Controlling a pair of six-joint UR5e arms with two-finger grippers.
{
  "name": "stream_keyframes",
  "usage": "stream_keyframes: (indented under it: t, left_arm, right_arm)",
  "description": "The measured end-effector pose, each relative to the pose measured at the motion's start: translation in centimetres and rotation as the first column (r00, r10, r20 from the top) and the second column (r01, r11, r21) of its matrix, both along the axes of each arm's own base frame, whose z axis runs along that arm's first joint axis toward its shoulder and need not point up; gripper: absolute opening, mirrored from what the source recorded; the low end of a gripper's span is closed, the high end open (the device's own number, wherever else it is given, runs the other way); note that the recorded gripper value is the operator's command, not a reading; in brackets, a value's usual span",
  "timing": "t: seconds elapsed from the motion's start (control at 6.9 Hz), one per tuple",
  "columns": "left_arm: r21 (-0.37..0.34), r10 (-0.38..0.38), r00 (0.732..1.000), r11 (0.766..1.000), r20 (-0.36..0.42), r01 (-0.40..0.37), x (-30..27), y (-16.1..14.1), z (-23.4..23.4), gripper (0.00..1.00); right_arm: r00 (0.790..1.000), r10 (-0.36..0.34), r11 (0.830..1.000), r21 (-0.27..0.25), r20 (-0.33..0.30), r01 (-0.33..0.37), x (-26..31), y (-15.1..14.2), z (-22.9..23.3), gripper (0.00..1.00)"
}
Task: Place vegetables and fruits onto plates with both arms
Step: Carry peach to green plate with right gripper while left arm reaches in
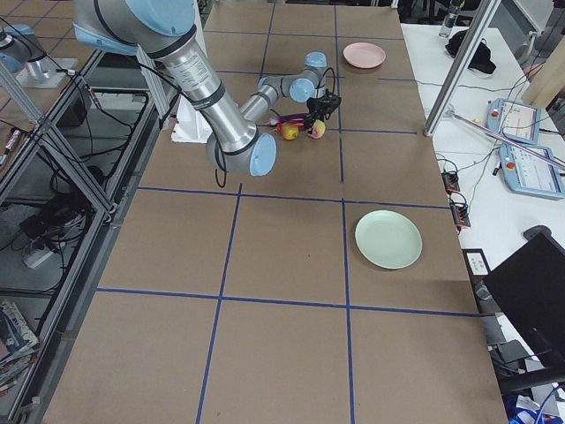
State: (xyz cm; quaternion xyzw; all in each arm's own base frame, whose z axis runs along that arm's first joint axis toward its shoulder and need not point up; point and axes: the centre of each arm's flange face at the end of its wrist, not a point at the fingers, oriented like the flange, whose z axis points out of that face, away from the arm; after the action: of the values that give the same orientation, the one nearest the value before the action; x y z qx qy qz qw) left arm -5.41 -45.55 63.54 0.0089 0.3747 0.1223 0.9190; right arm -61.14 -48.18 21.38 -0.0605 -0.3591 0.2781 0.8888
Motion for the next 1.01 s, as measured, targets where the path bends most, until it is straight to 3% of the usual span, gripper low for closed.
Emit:
stream_keyframes:
  t: [0.43,0.72,1.01]
  left_arm:
    - [0.05,0.002,1.0,0.999,-0.003,-0.002,0.1,-0.8,-0.4,1.0]
    - [0.11,0.011,0.997,0.994,-0.081,-0.002,1.7,-1.5,-1.9,1.0]
    - [0.072,-0.054,0.987,0.995,-0.149,0.065,6.5,-2.7,-5.4,1.0]
  right_arm:
    - [0.999,0.031,0.999,0.014,0.012,-0.031,2.9,-1.2,-0.7,0.0]
    - [0.999,0.034,0.997,0.07,0.017,-0.035,14.5,-6.1,0.7,0.0]
    - [0.996,-0.058,0.981,0.182,-0.073,0.07,25.7,-11.1,7.5,0.0]
